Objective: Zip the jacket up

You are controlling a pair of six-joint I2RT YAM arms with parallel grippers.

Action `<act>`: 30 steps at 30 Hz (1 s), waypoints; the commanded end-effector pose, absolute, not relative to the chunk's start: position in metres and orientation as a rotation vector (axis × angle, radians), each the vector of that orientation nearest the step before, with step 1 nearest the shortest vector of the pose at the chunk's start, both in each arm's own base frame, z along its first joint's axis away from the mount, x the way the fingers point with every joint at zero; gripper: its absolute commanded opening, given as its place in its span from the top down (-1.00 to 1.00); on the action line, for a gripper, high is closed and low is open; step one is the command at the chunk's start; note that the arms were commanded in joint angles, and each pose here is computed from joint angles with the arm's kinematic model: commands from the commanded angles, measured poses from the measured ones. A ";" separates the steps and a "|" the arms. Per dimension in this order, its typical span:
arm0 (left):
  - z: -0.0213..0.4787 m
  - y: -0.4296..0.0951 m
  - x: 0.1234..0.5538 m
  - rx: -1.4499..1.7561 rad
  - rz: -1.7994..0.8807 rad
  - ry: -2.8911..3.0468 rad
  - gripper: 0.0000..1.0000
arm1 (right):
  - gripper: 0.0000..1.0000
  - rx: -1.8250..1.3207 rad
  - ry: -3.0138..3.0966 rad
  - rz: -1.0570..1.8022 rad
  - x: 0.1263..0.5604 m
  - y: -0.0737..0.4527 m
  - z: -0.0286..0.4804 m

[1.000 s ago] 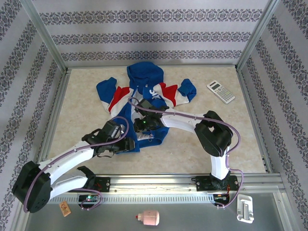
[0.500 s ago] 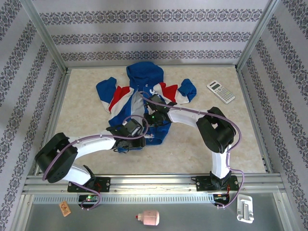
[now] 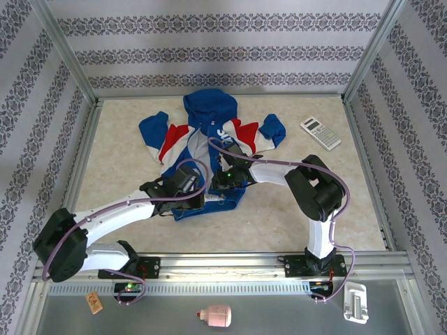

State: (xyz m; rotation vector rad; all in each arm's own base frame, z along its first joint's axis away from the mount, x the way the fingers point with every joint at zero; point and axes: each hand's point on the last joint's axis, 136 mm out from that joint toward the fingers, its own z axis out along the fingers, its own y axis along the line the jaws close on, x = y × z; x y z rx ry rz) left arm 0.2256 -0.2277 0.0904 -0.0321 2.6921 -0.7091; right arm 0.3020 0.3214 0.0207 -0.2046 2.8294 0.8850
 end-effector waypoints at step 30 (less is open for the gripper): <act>0.051 -0.166 0.209 -0.295 -0.731 2.808 0.90 | 0.31 -0.356 2.683 1.112 0.270 0.380 0.088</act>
